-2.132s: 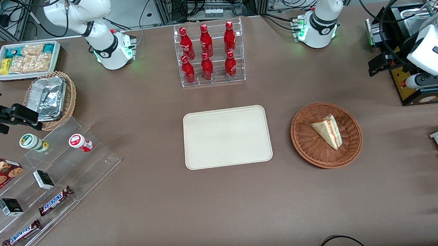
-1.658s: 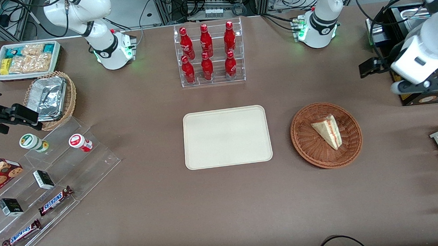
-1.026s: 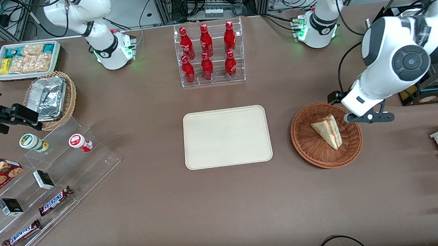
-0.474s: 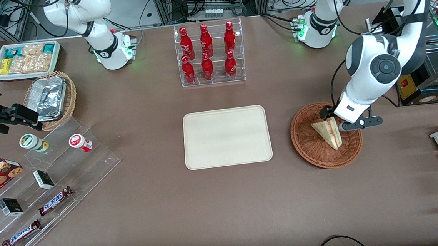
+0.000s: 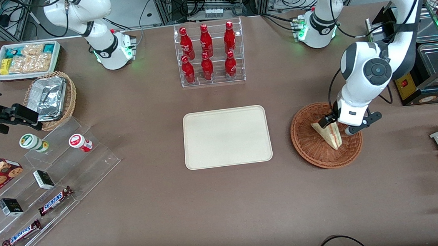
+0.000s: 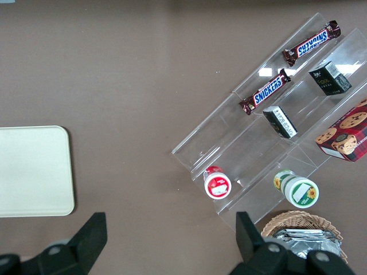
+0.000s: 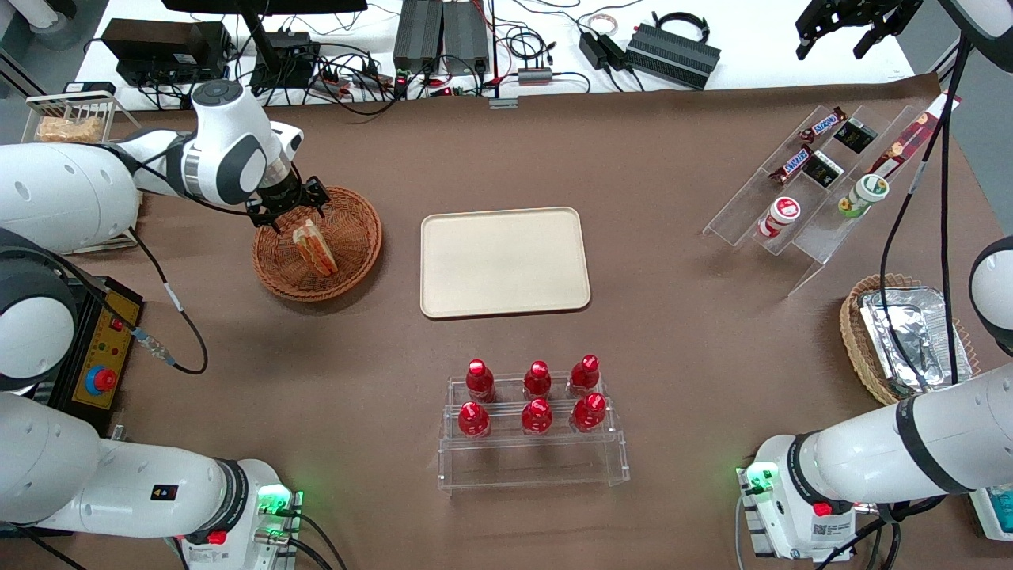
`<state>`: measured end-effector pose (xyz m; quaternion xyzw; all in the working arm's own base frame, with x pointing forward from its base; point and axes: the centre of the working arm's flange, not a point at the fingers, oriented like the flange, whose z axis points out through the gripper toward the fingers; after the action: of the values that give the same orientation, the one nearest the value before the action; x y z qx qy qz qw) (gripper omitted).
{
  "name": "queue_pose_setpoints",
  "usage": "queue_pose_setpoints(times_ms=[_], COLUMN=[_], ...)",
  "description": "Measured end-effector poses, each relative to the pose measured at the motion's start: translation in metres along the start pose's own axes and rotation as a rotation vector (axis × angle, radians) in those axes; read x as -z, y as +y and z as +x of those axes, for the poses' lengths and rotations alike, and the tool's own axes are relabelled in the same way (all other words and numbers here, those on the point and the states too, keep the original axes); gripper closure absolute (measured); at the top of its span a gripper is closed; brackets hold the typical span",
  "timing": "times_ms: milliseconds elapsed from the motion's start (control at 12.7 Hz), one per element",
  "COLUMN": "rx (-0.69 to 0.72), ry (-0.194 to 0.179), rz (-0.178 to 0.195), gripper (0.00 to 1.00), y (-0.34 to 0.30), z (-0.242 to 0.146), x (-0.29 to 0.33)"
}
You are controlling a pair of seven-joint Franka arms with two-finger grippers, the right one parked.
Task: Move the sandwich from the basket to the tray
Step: 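Lower the left gripper and close it on the sandwich's upright edge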
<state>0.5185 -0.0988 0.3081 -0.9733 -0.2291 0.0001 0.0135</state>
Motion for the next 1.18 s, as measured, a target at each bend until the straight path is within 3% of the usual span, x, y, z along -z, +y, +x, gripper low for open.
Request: queue_pose_setpoints(times_ms=[474,868,1026,1184], rx=[0.147,0.156,0.16,0.163], ry=[0.009,-0.019,-0.026,-0.028], rz=[-0.015,0.004,0.01,0.013], gripper=[0.0,0.0,0.04,0.25], y=[-0.001,-0.002,-0.003,-0.003], z=[-0.003,-0.004,-0.005,-0.005], x=[-0.024,-0.051,-0.055,-0.055])
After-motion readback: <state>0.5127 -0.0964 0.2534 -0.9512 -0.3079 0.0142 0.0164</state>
